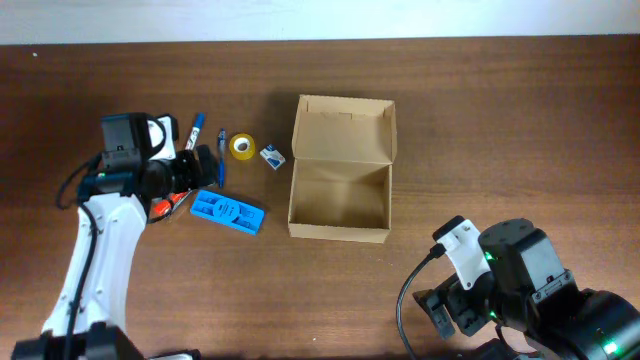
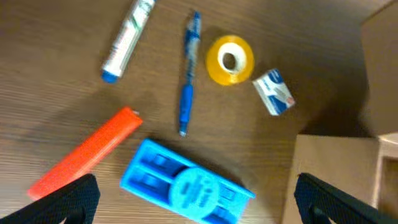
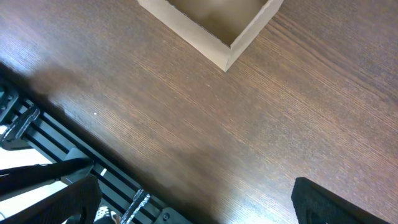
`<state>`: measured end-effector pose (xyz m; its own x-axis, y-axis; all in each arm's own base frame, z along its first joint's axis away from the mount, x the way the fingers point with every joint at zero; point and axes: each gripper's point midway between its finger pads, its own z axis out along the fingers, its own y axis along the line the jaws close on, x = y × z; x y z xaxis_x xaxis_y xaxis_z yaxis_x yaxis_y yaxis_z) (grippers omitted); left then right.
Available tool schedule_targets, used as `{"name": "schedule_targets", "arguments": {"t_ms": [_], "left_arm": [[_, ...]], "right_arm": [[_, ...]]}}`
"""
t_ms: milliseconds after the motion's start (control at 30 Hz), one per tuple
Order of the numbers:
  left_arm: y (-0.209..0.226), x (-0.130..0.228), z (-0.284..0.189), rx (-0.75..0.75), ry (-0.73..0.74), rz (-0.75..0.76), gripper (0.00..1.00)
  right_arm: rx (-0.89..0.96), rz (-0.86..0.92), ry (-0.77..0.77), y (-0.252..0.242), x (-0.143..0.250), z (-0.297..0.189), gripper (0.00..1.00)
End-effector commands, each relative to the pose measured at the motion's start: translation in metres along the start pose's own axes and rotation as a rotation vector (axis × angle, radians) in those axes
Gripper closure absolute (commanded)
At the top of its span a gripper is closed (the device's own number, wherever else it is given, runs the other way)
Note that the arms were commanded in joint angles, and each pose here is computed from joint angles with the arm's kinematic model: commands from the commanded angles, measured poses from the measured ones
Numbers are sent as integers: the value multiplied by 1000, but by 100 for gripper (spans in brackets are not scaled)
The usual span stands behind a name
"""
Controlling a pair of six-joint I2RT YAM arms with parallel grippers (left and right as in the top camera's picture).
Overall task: Pack container
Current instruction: 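Reach the left gripper to the blue tape dispenser and grasp it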
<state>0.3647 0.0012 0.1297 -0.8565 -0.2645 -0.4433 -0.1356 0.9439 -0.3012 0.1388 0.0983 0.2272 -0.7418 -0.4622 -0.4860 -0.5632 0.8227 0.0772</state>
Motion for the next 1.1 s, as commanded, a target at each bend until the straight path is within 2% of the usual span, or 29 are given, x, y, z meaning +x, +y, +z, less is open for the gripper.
{"name": "schedule_targets", "arguments": {"t_ms": [0,67,133,233,333,433,567,800,1067], "left_arm": [[-27,-6,1,149,4,-24,0],[-37,-12,1,207,-13,-13,0],[-35,-14,2,198,-18,-34,0],[-14,-9,8,42,-7,-254,0],[-5,1,11,-114,-13,-354,0],[-12,11,14,-159,-3,-451,0],[-5,44,27,-232,117,-653,0],[7,78,62,-317,270,-719,0],[13,85,83,-359,319,-743,0]], "right_arm": [[-2,3,-20,0,-4,-4,1],[-2,3,-20,0,-4,-4,1],[-2,3,-20,0,-4,-4,1],[-2,3,-20,0,-4,-4,1],[-2,3,-20,0,-4,-4,1],[-2,3,-20,0,-4,-4,1],[-2,3,-20,0,-4,-4,1],[-2,3,-20,0,-4,-4,1],[-2,3,-20,0,-4,-4,1]]}}
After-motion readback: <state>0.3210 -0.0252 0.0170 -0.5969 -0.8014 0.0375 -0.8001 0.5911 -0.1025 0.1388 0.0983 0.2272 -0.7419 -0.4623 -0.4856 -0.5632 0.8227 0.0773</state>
